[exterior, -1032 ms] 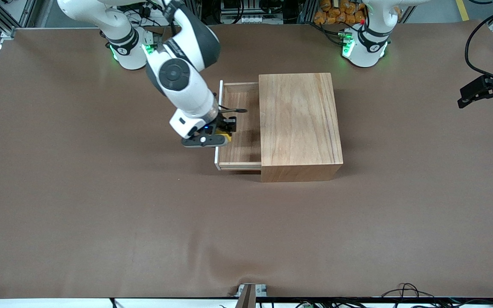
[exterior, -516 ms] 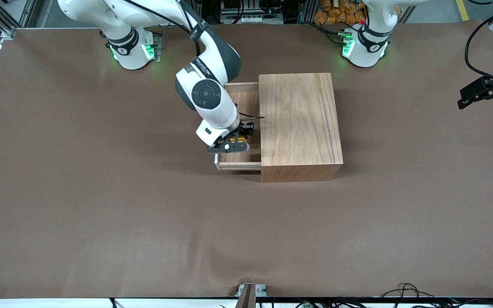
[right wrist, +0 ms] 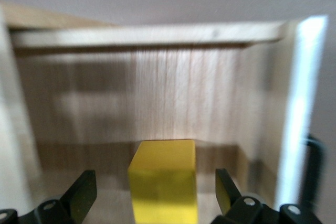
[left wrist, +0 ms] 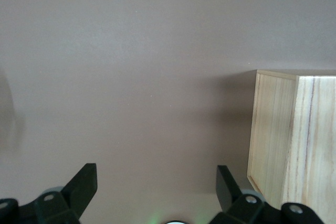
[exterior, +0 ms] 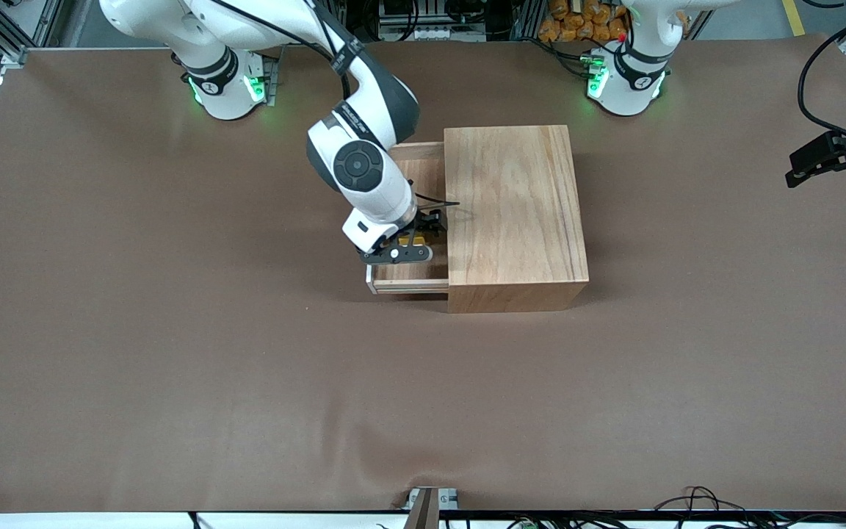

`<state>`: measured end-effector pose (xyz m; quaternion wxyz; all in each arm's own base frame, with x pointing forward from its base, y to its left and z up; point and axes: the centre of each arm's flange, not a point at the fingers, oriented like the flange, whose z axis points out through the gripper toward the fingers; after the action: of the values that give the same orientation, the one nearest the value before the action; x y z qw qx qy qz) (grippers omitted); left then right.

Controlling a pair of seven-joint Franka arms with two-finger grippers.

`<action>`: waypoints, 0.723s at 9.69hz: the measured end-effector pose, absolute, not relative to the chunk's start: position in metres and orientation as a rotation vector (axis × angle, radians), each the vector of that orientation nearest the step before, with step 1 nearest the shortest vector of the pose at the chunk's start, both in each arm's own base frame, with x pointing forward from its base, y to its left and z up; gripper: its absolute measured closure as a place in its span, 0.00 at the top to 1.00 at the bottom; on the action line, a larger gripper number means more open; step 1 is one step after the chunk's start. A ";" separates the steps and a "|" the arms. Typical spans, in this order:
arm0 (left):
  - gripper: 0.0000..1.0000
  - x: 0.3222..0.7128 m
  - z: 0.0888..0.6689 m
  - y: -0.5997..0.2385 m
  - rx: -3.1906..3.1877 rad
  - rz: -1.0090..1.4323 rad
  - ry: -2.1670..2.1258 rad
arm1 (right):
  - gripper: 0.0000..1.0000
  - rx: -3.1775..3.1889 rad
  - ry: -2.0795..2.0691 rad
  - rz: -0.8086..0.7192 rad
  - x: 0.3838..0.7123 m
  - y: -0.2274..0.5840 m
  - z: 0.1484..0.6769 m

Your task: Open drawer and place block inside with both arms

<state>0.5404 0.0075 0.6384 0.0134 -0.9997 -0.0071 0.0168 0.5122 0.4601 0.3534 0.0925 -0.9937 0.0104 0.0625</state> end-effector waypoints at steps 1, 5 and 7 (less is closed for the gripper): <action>1.00 0.540 0.638 0.007 -3.114 0.052 -0.020 | 1.00 -2.949 0.072 0.174 0.525 0.436 0.390; 1.00 0.541 0.639 0.005 -3.114 0.052 -0.013 | 1.00 -2.964 0.222 0.137 0.574 0.269 0.508; 1.00 0.541 0.642 0.004 -3.114 0.039 -0.011 | 1.00 -3.029 0.118 0.151 0.584 0.181 0.531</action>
<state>0.5406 0.0037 0.6424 0.0135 -0.9998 -0.0035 0.0126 0.5845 0.1808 0.5308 0.0533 -0.9966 0.0389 0.0496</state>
